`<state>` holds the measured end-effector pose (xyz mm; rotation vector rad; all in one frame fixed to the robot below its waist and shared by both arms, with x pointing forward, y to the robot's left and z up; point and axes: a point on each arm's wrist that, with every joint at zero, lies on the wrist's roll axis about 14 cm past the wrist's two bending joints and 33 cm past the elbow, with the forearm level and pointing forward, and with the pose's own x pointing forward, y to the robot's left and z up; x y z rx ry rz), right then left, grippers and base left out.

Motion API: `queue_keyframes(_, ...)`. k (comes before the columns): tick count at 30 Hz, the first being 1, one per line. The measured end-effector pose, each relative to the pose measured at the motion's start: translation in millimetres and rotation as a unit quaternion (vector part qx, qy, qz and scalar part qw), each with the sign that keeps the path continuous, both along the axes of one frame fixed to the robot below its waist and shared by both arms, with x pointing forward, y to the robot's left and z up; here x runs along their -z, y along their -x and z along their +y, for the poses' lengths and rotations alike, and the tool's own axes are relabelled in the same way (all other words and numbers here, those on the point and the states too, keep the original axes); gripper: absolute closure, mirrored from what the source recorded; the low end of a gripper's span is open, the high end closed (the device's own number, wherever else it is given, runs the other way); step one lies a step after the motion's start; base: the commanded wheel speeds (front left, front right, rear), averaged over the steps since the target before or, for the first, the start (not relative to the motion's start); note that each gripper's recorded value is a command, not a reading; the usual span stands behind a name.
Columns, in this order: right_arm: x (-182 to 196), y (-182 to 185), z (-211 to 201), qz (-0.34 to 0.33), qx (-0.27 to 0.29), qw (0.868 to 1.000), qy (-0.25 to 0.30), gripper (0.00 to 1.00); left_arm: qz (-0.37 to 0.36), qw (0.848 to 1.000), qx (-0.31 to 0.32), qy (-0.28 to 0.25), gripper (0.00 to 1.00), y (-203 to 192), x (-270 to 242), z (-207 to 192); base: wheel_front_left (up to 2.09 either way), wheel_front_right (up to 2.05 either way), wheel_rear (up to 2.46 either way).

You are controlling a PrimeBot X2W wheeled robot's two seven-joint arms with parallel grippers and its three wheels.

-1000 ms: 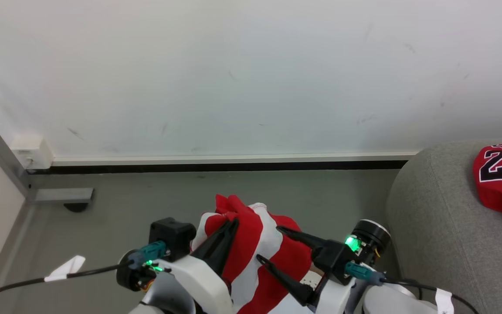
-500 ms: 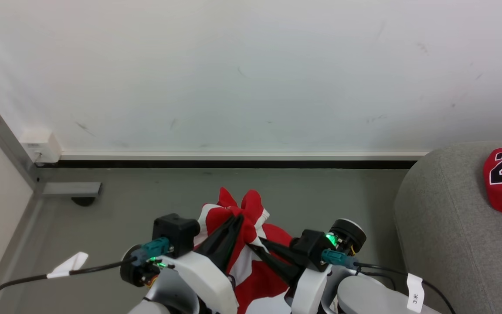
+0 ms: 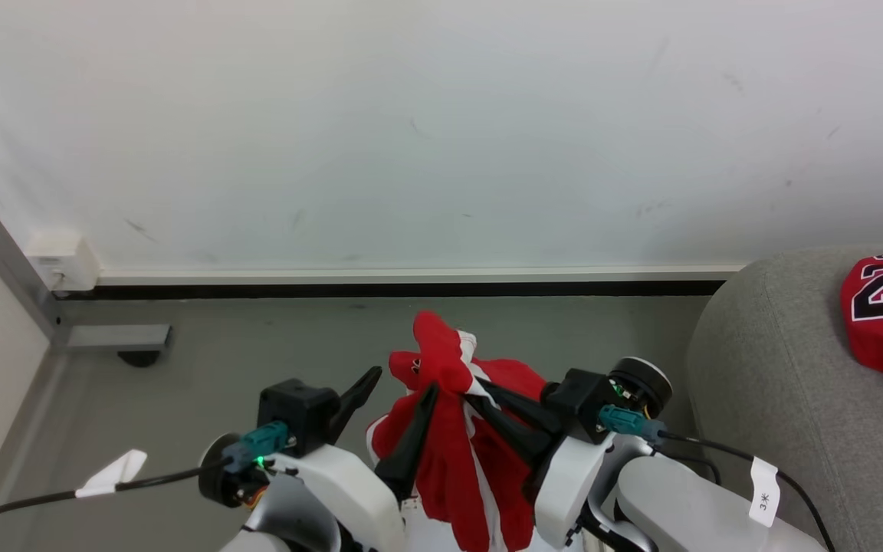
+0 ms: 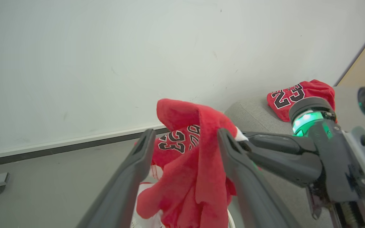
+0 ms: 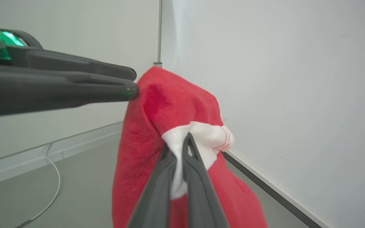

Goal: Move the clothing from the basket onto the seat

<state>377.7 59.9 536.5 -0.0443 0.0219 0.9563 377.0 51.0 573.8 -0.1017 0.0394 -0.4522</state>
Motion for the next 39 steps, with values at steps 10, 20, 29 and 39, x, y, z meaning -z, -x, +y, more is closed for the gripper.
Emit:
queue_keyframes(10, -4, -5, -9, -0.01, 0.011, 1.0, -0.002, 1.0, -0.001, 1.0, 0.001, -0.001, 0.0, -1, 2, -1, 0.0, 0.0, 0.0)
queue_keyframes(20, -9, -12, -27, -0.018, 0.035, 0.999, -0.004, 1.0, -0.001, 1.0, 0.016, 0.004, 0.0, -4, 2, -11, 0.0, 0.0, 0.0)
queue_keyframes(29, -26, -19, -81, -0.042, 0.103, 0.994, -0.015, 1.0, 0.003, 0.998, 0.068, 0.005, 0.0, -4, 6, -47, 0.0, 0.0, 0.0)
queue_keyframes(39, -29, 2, -211, -0.066, 0.25, 0.966, 0.02, 1.0, 0.003, 0.978, 0.209, 0.023, 0.0, 22, 1, -142, 0.0, 0.0, 0.0)
